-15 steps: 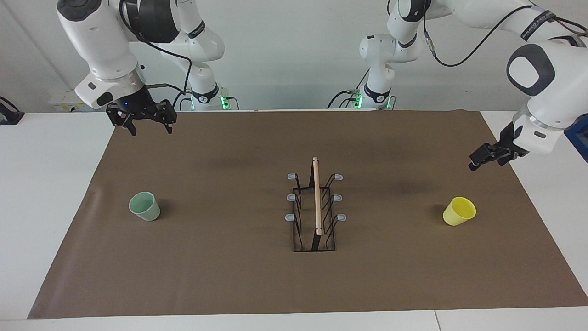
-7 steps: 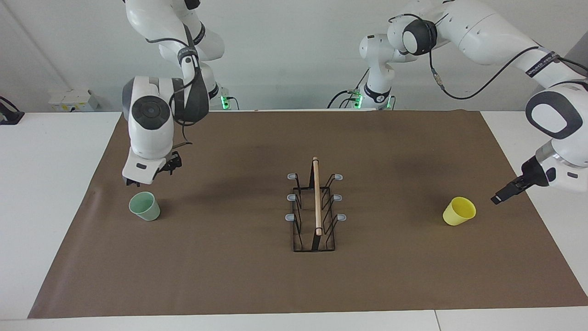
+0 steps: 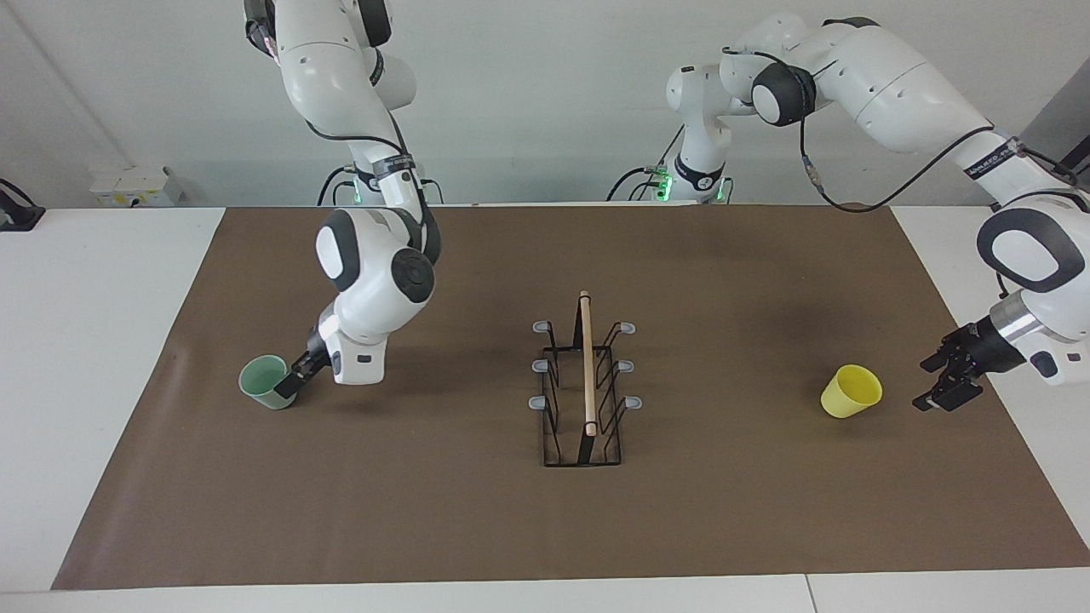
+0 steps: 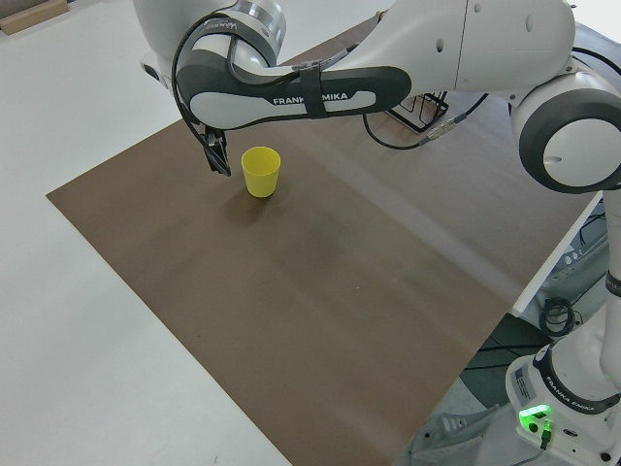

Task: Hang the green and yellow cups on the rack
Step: 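Move the right gripper to the green cup while the left gripper approaches the yellow cup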

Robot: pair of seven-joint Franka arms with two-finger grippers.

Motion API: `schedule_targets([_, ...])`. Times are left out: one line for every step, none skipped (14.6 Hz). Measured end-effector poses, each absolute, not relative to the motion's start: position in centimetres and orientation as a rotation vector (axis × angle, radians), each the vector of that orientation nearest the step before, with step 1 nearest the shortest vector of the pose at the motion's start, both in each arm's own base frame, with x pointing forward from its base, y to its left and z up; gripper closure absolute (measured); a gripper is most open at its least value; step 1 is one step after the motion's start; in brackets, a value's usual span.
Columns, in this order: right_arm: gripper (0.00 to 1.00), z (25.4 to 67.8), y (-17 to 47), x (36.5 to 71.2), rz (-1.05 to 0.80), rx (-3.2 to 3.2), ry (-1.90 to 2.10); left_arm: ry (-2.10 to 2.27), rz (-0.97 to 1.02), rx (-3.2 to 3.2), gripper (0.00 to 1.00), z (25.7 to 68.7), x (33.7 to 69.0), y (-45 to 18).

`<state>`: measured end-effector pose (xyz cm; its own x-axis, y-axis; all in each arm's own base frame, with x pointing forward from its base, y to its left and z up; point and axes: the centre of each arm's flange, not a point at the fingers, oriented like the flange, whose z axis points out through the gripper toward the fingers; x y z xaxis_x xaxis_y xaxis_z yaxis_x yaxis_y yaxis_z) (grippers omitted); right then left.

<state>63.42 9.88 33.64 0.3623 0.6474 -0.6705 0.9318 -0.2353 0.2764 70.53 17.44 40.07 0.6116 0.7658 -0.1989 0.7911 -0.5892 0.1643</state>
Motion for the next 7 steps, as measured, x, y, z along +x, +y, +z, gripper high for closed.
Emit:
schedule_targets([0.00, 32.8, 9.9, 63.3, -0.606, 1.899, 1.423, 1.346, -0.183, 2.548, 0.00, 39.3, 70.3, 17.8])
schedule_targets([0.00, 31.9, 9.6, 63.2, -0.650, 1.821, 1.467, 1.415, -0.206, 2.494, 0.00, 38.8, 70.0, 18.3])
schedule_targets([0.00, 30.7, 9.5, 62.9, -0.689, 1.758, 1.501, 1.485, -0.231, 2.437, 0.00, 38.2, 69.7, 18.8])
schedule_targets([0.00, 29.6, 9.5, 62.6, -0.716, 1.717, 1.524, 1.546, -0.253, 2.380, 0.00, 37.7, 69.4, 19.3])
schedule_targets([0.00, 28.6, 9.7, 62.3, -0.735, 1.676, 1.540, 1.604, -0.277, 2.317, 0.00, 37.1, 69.0, 19.9])
schedule_targets([0.00, 27.8, 9.9, 62.0, -0.746, 1.637, 1.554, 1.650, -0.304, 2.257, 0.00, 36.4, 68.6, 20.4])
schedule_targets([0.00, 27.2, 9.9, 61.6, -0.756, 1.611, 1.567, 1.686, -0.334, 2.198, 0.00, 35.5, 68.1, 20.9])
